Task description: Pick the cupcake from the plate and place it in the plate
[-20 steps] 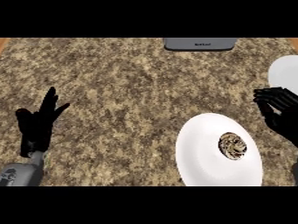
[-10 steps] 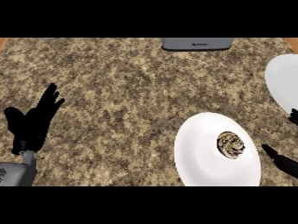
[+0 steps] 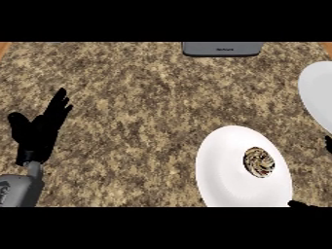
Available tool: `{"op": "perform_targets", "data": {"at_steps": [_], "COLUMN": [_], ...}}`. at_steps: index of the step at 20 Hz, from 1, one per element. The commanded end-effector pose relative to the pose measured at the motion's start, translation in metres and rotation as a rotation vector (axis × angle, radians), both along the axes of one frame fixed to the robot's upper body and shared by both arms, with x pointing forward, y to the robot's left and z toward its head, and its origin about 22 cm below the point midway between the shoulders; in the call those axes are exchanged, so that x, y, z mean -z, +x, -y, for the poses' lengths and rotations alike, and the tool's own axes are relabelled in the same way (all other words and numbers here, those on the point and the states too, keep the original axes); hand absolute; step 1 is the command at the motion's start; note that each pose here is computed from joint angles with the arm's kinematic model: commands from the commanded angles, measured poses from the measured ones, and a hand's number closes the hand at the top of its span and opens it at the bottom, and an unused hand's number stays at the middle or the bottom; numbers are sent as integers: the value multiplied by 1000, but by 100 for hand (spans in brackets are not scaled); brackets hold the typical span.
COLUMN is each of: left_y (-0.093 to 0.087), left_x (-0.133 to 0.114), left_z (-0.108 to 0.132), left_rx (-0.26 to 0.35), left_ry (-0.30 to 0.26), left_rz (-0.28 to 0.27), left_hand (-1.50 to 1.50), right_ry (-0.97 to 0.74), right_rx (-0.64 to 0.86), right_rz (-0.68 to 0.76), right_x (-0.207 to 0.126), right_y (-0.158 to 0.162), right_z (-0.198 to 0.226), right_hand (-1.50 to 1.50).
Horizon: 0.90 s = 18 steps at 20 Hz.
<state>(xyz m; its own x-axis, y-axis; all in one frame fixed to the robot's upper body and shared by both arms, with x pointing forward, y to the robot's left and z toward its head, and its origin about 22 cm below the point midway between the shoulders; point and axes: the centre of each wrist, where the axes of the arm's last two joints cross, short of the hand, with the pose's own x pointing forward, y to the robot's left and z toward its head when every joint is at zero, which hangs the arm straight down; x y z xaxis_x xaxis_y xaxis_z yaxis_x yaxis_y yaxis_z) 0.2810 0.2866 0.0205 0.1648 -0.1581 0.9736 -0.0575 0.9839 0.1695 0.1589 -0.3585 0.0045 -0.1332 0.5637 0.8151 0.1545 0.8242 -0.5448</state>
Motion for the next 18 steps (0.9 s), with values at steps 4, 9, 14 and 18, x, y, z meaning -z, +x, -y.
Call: {"op": "perform_targets", "data": {"at_steps": [4,9,14,18], "left_y": [-5,13,3,-8], "left_x": [6,-8,-1,-3], "left_z": [-4,-4,-21,3], "left_rx": [-5,7,-1,9], "left_ry": [8,1,3,-7], "left_rz": [-8,2,5,16], "left_hand": [0,0,0,0], "right_ry": [-114,-184,-329,-373], "right_rx": [-29,-60,-22,-44], "right_rz": [-142,-285,-338,-431], "right_x": [-30,-44,-55,-44], "right_y": [10,14,24,22], "right_z": [-26,-31,-64,-47], "right_hand": [-150,-150,-150,-150]}}
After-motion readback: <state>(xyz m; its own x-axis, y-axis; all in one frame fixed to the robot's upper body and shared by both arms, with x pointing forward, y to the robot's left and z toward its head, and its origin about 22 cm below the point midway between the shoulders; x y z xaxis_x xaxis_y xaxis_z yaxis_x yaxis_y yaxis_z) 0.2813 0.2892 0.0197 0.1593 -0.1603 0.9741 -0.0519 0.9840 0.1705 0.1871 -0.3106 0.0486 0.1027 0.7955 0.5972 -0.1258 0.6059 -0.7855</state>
